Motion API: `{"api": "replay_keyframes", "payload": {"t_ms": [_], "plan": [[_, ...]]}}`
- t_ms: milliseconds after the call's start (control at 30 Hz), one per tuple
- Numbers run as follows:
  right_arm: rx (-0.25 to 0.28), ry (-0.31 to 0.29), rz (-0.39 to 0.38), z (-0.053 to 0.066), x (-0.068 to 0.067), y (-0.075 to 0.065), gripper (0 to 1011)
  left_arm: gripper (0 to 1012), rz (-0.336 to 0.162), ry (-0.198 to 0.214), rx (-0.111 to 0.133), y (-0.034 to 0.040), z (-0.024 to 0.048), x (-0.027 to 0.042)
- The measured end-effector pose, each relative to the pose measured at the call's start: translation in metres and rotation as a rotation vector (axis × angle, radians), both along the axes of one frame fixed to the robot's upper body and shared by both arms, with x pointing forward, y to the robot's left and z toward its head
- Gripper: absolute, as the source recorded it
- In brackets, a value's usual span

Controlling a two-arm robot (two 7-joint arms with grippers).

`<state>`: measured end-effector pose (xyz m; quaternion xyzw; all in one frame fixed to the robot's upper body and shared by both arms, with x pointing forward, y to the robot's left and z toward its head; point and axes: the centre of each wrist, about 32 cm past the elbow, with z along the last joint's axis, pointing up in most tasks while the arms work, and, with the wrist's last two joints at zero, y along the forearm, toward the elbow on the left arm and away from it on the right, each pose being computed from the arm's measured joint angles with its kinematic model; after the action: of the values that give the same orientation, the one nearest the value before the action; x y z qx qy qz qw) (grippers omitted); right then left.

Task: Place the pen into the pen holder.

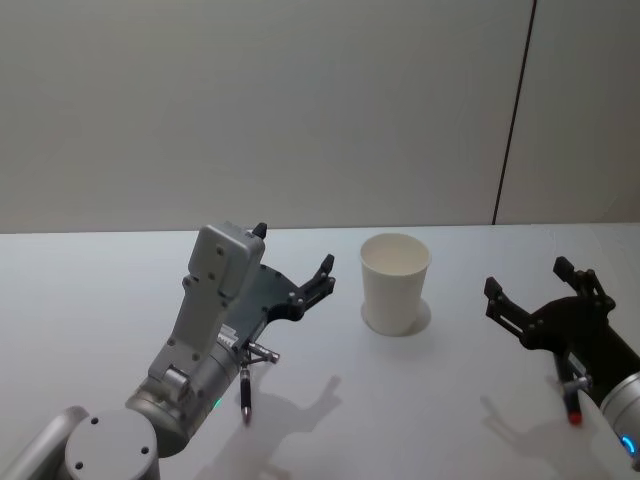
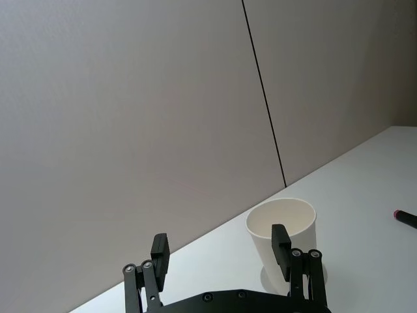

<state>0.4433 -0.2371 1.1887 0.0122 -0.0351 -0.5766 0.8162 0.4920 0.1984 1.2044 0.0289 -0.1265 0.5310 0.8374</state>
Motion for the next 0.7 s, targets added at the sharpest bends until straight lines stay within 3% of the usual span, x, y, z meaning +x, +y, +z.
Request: {"api": "replay_keyframes", "payload": {"t_ms": [433,700], "plan": [[0.002,0.001,-0.001,0.0003,0.0002,-0.0007,1001,1003,0.000,0.000,0.000,0.0000,0.0000,0.0000],[0.028,0.035,-0.004,0.0043,0.0023,-0.0072,1001,1003,0.000,0.000,0.000,0.0000,0.0000,0.0000]]}}
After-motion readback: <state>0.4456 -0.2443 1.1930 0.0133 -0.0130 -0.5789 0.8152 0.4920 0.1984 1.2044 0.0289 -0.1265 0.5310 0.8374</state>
